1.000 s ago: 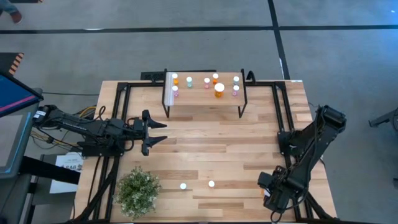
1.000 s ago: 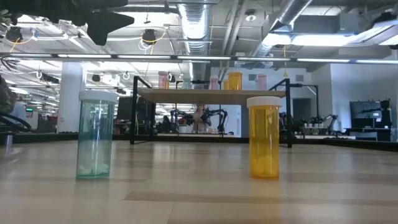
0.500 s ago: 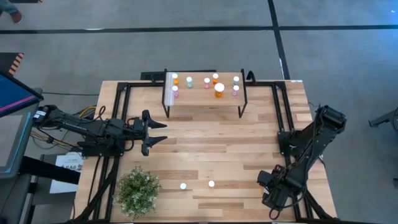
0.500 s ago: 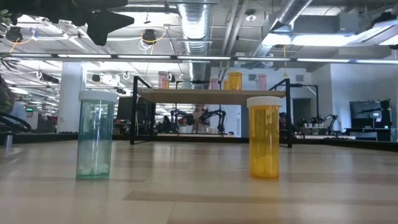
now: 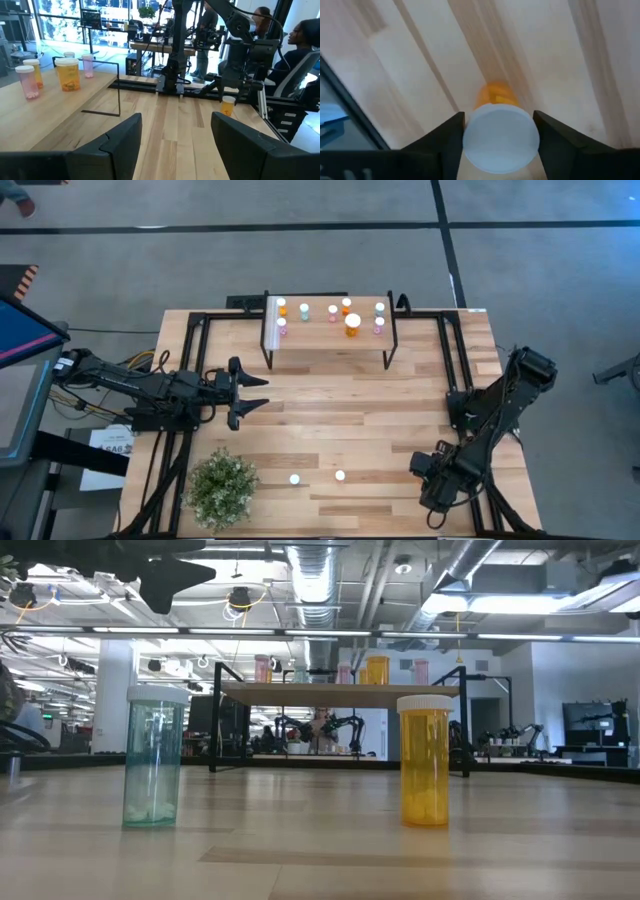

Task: Pick and place medicine bottles onto shelf by color
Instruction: Put the orange pill bottle on the shelf

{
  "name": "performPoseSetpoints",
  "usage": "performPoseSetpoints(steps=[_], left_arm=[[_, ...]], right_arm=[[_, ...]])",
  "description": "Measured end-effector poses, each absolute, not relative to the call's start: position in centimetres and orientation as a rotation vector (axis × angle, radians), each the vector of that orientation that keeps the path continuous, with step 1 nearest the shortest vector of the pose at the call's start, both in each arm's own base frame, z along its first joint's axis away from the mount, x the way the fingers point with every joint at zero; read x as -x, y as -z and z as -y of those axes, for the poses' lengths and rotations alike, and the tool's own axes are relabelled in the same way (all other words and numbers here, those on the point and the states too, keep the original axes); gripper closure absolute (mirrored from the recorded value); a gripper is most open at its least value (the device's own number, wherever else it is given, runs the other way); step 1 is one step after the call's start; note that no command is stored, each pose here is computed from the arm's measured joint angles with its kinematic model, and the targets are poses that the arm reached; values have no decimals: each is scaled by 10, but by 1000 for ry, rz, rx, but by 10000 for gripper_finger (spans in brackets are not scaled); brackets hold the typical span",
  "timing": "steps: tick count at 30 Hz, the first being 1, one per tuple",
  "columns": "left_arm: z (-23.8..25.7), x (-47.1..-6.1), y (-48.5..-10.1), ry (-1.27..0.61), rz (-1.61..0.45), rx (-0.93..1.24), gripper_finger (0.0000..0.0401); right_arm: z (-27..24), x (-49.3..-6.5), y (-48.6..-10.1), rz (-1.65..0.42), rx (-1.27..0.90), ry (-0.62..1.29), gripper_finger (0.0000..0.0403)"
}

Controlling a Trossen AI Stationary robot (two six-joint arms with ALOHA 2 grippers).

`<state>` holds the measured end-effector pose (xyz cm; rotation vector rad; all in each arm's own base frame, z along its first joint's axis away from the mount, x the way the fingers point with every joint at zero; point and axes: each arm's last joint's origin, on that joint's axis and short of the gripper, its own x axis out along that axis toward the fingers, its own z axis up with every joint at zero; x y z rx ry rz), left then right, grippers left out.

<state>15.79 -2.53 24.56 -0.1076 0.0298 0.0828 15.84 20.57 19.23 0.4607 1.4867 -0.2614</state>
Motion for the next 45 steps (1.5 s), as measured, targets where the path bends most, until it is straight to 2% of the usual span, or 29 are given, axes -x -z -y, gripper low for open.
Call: performPoseSetpoints(steps=[5,13,21,28,34,45], left_arm=[[25,-158,-245,-84,-32,108,175],[25,-158,-245,-84,-32,107,175],[25,-158,-245,-84,-31,106,175],[25,-158,-245,-84,-31,100,175],[25,-158,-245,-86,-33,96,175],[25,-158,-244,-87,-48,91,175]], right_arm=[[-191,-173,-211,-1438,-480,193,194],[-145,-213,-246,-1300,-465,101,170],[-78,-261,-295,-1084,-338,31,177],[-14,-283,-347,-882,-251,84,174],[28,-309,-379,-793,-154,135,174],[96,-372,-394,-839,-54,183,173]])
